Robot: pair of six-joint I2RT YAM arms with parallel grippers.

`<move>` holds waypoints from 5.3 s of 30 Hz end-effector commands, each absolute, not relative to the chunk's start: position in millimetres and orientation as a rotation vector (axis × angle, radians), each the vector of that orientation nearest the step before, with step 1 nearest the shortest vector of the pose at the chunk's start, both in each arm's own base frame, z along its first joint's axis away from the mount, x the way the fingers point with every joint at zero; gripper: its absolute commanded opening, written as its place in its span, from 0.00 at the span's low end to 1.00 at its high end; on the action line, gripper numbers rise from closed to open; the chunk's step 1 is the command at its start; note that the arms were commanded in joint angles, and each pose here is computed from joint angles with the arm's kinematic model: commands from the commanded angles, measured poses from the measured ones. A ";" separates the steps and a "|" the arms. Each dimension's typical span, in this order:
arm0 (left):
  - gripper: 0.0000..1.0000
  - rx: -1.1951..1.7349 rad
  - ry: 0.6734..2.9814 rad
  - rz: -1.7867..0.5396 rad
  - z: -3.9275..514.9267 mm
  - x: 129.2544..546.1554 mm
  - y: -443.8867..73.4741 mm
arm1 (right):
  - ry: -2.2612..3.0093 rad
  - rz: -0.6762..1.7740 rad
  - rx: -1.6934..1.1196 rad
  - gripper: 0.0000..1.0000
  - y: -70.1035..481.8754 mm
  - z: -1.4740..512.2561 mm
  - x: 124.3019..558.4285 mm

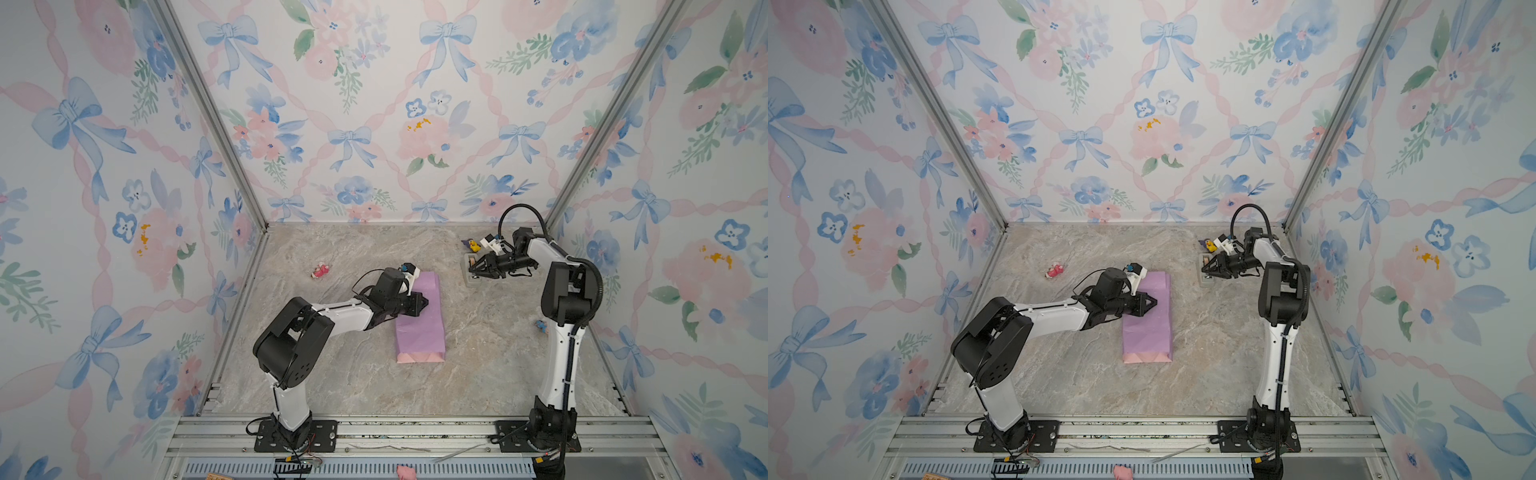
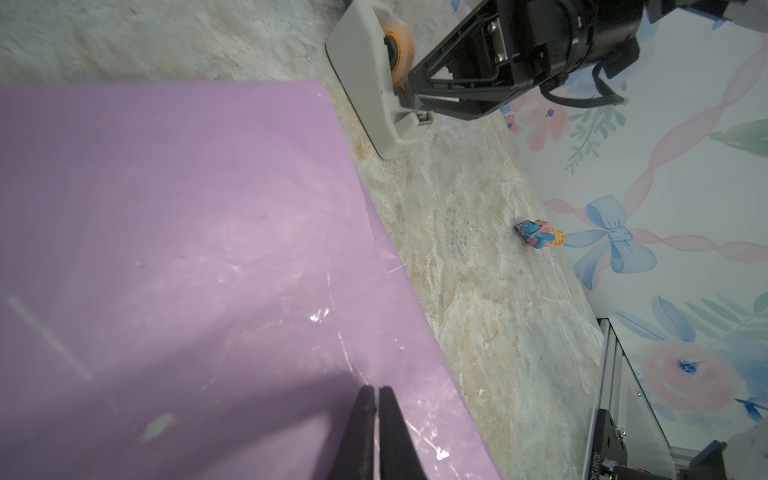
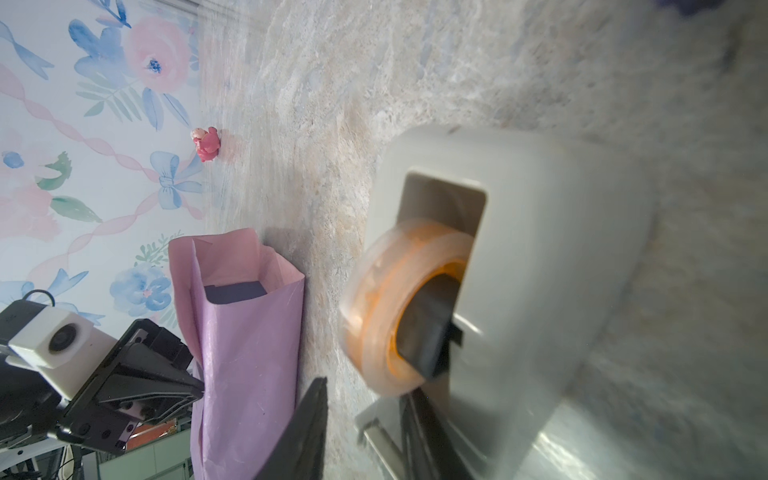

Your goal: Wrap the gift box in paper

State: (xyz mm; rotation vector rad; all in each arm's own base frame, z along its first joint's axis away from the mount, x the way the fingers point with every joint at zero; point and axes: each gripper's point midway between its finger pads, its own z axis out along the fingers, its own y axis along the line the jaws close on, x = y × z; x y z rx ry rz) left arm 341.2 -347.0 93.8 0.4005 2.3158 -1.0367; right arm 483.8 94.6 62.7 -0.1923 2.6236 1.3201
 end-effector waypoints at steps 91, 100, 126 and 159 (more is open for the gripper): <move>0.08 0.382 2.525 -0.897 45.8 316.7 -323.2 | 2.527 1.352 -0.206 0.39 94.4 60.8 478.3; 0.08 0.380 2.524 -0.895 46.0 317.1 -322.9 | 2.524 1.430 -0.246 0.37 101.9 59.5 475.7; 0.07 0.375 2.519 -0.891 47.4 316.8 -321.3 | 2.409 1.530 -0.208 0.03 98.2 87.4 478.2; 0.07 0.380 2.503 -0.893 51.7 316.6 -322.6 | 2.455 1.460 0.139 0.00 84.7 81.3 418.5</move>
